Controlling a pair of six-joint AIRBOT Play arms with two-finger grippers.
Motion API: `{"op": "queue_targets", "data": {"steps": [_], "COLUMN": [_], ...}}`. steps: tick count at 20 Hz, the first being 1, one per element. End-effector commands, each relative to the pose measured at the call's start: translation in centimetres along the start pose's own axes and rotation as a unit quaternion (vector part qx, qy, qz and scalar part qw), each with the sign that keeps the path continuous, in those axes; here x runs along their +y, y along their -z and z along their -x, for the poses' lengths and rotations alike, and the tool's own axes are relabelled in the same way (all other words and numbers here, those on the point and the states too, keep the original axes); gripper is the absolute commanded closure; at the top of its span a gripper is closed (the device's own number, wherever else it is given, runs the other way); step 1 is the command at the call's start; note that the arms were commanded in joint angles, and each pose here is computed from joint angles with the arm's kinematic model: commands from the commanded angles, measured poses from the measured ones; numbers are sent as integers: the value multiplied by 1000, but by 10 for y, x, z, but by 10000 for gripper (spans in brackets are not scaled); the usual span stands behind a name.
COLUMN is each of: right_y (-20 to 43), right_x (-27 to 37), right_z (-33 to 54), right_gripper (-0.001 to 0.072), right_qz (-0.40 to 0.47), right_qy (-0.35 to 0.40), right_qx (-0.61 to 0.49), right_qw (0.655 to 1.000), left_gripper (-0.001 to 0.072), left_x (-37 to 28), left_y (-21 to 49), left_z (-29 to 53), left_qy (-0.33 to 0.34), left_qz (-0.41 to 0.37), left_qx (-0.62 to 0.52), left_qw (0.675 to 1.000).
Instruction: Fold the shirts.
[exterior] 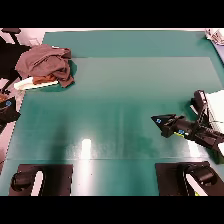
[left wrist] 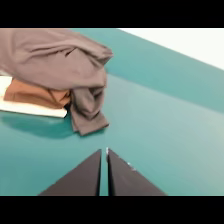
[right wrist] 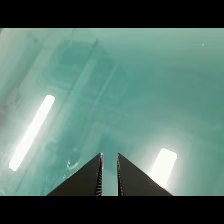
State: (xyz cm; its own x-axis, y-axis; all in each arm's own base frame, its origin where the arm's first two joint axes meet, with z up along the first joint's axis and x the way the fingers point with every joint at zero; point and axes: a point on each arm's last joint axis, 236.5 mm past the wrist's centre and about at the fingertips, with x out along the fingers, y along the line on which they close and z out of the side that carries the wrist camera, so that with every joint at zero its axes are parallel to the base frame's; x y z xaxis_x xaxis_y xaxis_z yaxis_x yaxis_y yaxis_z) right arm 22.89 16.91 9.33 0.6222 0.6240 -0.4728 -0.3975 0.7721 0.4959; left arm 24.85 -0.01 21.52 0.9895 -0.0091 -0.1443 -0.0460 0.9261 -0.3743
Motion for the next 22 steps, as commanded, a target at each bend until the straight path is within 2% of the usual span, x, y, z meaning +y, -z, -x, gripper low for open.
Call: {"op": "queue_targets", "data": {"steps": [1,4,7,9,10,11,12,13,14,15,16,22], "right_y": [-16,-25,-25,-25,-24,-24,-24,-24,-24,-25,-25,-30], "right_x": [-3,-5,-5,-5,-5,-5,-5,-5,-5,-5,-5,-5], "right_z": [1,1,1,1,1,1,1,1,1,1,1,2], "right_gripper": [590,590,590,590,590,590,590,590,590,590,590,590], "right_qz": [0,0,1,0,0,0,0,0,0,0,0,-2], "right_qy": [7,10,10,10,10,10,10,10,10,10,10,11], "right_qx": [-35,-52,-53,-53,-52,-52,-52,-52,-52,-52,-53,-63], "right_qw": [999,999,999,999,999,999,999,999,999,999,999,998], "left_gripper": [630,631,630,627,553,519,517,417,217,62,-4,-4], "left_x": [-6,0,24,41,54,73,98,121,145,163,178,215], "left_y": [-21,-47,-52,-64,-74,-81,-84,-85,-80,-72,-62,4], "left_z": [1,-10,-65,-114,-138,-157,-173,-184,-193,-200,-208,-281], "left_qy": [13,-8,-74,-111,-132,-158,-191,-218,-243,-259,-264,-192], "left_qz": [5,-11,-37,-17,20,59,83,97,114,136,162,245], "left_qx": [-44,-68,18,60,68,79,97,116,141,164,185,229], "left_qw": [999,998,996,992,989,982,973,964,953,942,933,922]}}
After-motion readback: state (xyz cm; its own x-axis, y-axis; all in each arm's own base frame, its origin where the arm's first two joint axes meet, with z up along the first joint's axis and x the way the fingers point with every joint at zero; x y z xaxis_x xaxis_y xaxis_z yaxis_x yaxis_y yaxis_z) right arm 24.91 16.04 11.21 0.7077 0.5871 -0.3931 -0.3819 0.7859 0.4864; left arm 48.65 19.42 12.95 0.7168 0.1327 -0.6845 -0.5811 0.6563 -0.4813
